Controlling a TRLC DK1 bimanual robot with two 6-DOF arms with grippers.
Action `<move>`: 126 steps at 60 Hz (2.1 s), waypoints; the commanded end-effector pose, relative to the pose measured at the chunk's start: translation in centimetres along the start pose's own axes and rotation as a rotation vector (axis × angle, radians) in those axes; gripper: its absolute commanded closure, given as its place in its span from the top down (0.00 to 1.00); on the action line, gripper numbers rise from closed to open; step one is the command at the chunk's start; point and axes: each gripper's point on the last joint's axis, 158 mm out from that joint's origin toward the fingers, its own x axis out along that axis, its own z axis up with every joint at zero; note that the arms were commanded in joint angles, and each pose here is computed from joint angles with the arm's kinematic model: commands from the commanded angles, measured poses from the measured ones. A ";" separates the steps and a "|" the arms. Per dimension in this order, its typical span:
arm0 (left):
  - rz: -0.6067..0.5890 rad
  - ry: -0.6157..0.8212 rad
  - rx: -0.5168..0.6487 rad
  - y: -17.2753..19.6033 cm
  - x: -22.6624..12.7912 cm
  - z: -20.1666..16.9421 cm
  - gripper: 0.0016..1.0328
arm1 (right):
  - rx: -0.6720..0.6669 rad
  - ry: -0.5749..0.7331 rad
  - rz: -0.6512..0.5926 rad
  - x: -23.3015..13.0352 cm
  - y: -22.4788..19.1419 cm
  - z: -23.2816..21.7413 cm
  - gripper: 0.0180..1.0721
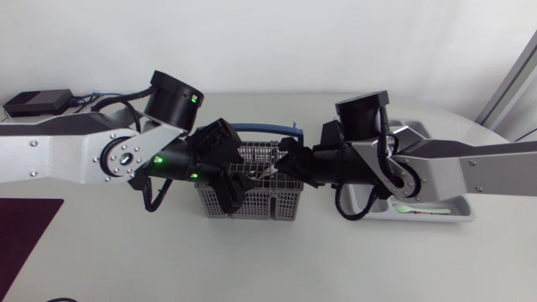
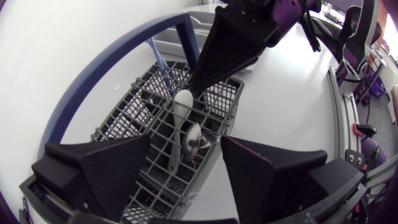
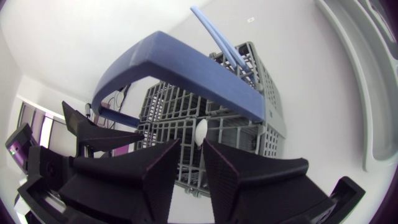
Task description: Unload the cutlery basket into the drawer organizer.
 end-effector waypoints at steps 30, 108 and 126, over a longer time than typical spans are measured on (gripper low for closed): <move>-0.019 0.026 0.011 -0.3 0.9 -1.4 0.93 | -0.021 -0.153 -0.176 -0.3 -1.7 0.1 0.31; -0.021 0.014 0.022 -1.6 -0.1 -2.2 0.93 | -0.080 -0.190 -0.220 2.8 -2.5 -0.9 0.20; -0.018 0.013 0.026 -1.5 -0.1 -2.2 0.93 | -0.062 -0.188 -0.225 3.0 -2.9 -1.0 0.18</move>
